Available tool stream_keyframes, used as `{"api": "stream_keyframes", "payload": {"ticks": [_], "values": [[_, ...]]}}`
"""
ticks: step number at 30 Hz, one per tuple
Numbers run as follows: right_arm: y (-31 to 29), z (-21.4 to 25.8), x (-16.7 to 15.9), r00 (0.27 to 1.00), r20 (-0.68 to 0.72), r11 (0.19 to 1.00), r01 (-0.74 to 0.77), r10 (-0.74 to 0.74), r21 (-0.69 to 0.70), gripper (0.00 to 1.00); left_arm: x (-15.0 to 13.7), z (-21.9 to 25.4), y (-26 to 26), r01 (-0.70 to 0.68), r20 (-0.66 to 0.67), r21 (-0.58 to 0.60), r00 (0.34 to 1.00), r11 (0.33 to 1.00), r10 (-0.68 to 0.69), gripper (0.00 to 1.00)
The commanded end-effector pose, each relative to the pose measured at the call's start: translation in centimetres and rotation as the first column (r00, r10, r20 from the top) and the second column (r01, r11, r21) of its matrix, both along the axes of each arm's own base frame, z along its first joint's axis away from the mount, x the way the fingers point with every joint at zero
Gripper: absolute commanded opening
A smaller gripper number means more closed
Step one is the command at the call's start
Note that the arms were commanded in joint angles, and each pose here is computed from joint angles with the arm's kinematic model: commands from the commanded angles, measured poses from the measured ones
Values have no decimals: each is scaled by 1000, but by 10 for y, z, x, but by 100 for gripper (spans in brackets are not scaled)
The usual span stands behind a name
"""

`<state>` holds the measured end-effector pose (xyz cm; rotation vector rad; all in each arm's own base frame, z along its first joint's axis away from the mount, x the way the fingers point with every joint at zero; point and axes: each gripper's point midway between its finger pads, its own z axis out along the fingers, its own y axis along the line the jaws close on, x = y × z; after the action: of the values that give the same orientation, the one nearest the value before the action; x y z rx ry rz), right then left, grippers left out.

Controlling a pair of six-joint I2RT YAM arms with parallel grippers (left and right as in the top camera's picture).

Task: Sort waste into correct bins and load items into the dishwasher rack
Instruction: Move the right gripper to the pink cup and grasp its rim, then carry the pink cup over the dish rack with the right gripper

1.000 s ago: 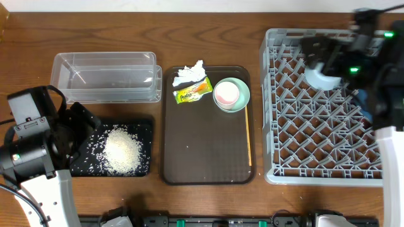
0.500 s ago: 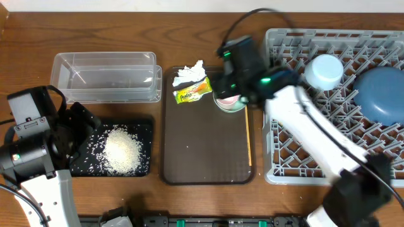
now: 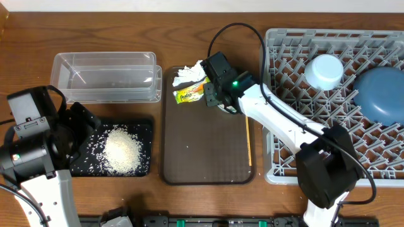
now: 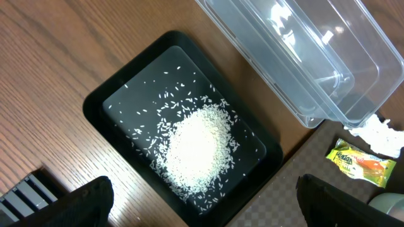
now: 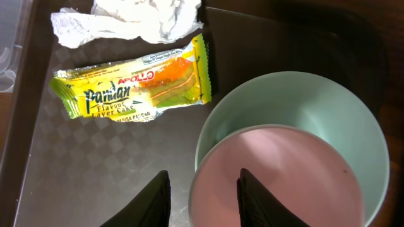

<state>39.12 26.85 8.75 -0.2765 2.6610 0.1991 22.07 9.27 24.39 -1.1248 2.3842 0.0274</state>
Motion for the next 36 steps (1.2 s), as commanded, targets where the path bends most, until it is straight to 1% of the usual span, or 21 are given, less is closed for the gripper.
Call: {"api": "stream_keyframes", "payload": {"ticks": [1, 2, 6, 12, 17, 18, 20, 27, 30, 33, 36], "values": [[0, -15, 0, 999, -23, 1000, 23, -24, -15, 34, -1, 3, 2, -9, 5, 6, 1000, 1000, 9, 95], [0, -17, -1, 999, -27, 1000, 23, -23, -18, 34, -1, 3, 2, -9, 5, 6, 1000, 1000, 9, 95], [2, -23, -4, 999, -41, 999, 15, -16, -28, 26, -1, 3, 2, -9, 5, 6, 1000, 1000, 9, 95], [14, -20, -6, 1000, -20, 1000, -6, 6, -13, 22, -1, 3, 2, -9, 5, 6, 1000, 1000, 9, 95], [21, -4, -4, 1000, -13, 1000, -17, 17, 15, 12, -1, 3, 2, -9, 5, 6, 1000, 1000, 9, 95], [21, 2, -3, 1000, -7, 1000, -17, 17, 20, 10, -1, 3, 2, -9, 5, 6, 1000, 1000, 9, 95], [22, 13, -2, 1000, 0, 1000, -17, 17, 25, 1, -1, 3, 2, -9, 5, 6, 1000, 1000, 9, 95], [18, 48, -2, 999, 32, 999, -10, 9, 44, 1, -1, 3, 2, -9, 5, 6, 1000, 1000, 9, 95], [9, 76, -2, 998, 66, 997, 2, -7, 71, 1, -1, 3, 2, -9, 5, 6, 1000, 1000, 9, 95], [-13, 112, -2, 993, 111, 994, 34, -46, 106, 1, -1, 3, 2, -9, 5, 6, 1000, 1000, 9, 95], [-53, 143, -4, 984, 134, 987, 104, -120, 125, 1, -1, 3, 2, -9, 5, 6, 1000, 1000, 9, 95]]}}
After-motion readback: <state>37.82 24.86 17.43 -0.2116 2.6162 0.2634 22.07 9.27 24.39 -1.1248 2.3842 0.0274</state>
